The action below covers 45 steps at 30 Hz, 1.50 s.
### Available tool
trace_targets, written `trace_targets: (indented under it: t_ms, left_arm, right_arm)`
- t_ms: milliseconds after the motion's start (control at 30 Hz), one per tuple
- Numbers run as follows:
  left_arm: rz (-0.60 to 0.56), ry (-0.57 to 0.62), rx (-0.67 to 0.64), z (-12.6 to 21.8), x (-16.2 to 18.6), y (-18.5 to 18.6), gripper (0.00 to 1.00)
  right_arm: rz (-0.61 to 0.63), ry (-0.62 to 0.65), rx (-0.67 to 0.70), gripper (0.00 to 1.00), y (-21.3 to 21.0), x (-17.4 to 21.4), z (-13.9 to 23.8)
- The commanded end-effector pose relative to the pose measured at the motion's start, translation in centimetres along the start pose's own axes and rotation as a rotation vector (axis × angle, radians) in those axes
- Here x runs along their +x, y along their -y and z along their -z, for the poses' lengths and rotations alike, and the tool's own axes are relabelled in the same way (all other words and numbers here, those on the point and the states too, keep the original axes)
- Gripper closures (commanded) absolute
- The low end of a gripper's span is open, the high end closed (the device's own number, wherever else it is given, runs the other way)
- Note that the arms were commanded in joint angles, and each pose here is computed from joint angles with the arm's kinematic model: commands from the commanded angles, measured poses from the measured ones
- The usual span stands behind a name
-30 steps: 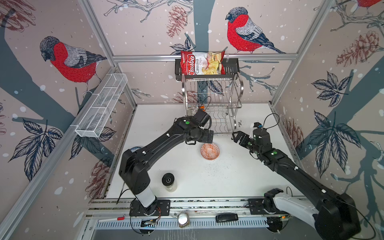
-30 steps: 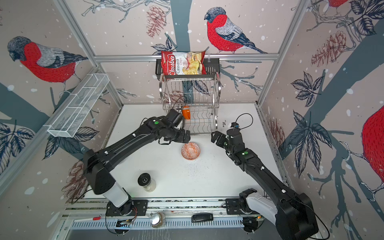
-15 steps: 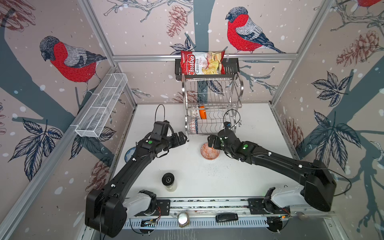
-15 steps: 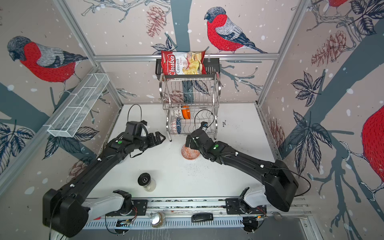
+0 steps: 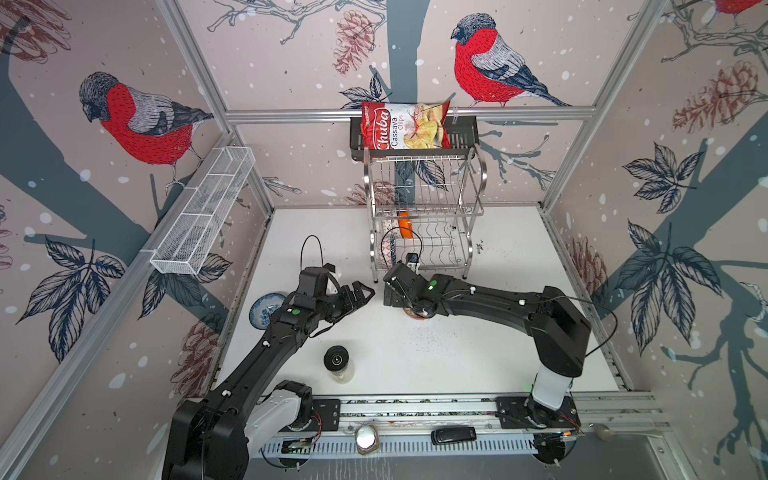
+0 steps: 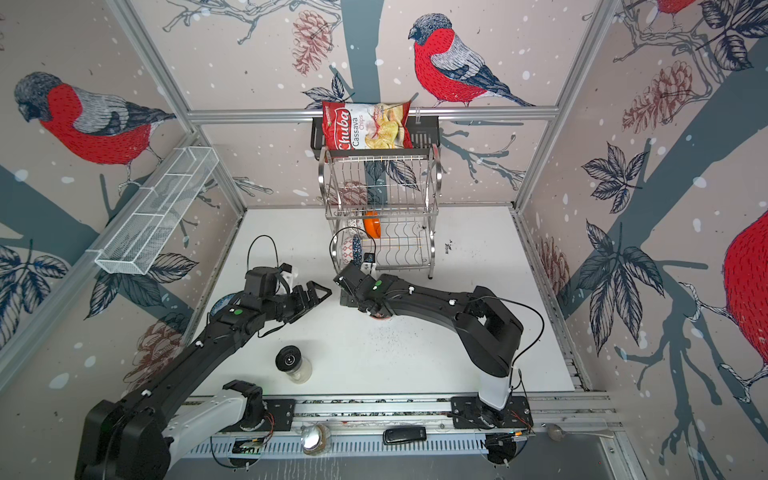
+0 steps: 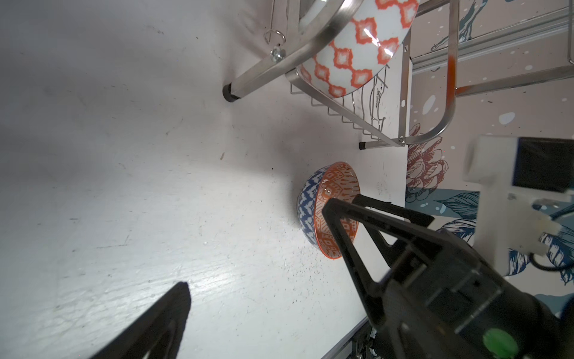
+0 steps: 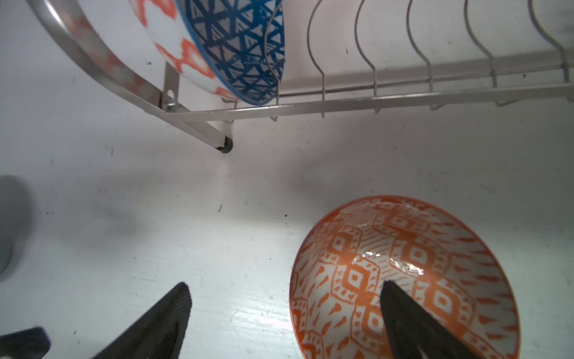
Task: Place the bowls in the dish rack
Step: 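Grasp the patterned bowl rim with the right gripper while the left gripper draws back, then lift the patterned bowl with the right gripper and carry it to the rack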
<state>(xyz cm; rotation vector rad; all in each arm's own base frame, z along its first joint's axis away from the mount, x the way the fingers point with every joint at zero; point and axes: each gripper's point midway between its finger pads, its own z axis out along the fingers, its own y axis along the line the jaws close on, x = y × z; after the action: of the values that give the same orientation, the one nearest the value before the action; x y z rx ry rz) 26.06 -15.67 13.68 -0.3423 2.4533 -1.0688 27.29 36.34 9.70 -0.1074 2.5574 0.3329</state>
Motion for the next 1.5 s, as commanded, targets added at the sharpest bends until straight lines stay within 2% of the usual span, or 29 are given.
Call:
trace_targets:
  t_ms: [0, 100, 200, 533, 867, 1000, 1333, 1467]
  left_arm:
    - [0.016, 0.032, 0.045, -0.2, -0.8, 0.3, 0.03]
    - [0.066, 0.03, 0.018, 0.0, -1.1, -1.0, 0.03]
    - [0.048, 0.016, 0.031, -0.1, -1.4, -0.7, 0.03]
    - [0.097, 0.002, 0.051, -0.4, -1.8, -1.4, 0.03]
    - [0.108, -0.017, 0.054, -0.8, -1.8, -1.6, 0.03]
    - [0.104, -0.036, 0.098, -1.0, -1.7, -1.0, 0.03]
    - [0.128, -0.014, 0.11, -1.2, -1.9, -1.1, 0.03]
    - [0.131, -0.013, 0.113, -1.3, -2.1, -1.0, 0.03]
  right_arm:
    - [-0.006, -0.049, 0.023, 0.09, 0.4, 1.2, -0.9]
    - [-0.014, -0.082, 0.018, 0.15, 0.2, 1.6, -1.6]
    - [0.002, -0.078, 0.006, 0.18, -0.4, 1.5, -2.2]
    - [0.041, -0.119, 0.042, 0.31, -1.0, 1.8, -3.8]
    - [0.048, -0.128, 0.057, 0.51, -0.1, 2.4, -3.7]
    - [0.062, -0.138, 0.073, 0.54, 0.3, 2.5, -3.5]
    - [0.072, -0.146, 0.096, 0.71, 1.9, 1.9, -3.0]
    - [0.077, -0.156, 0.093, 0.72, 2.1, 2.1, -3.0]
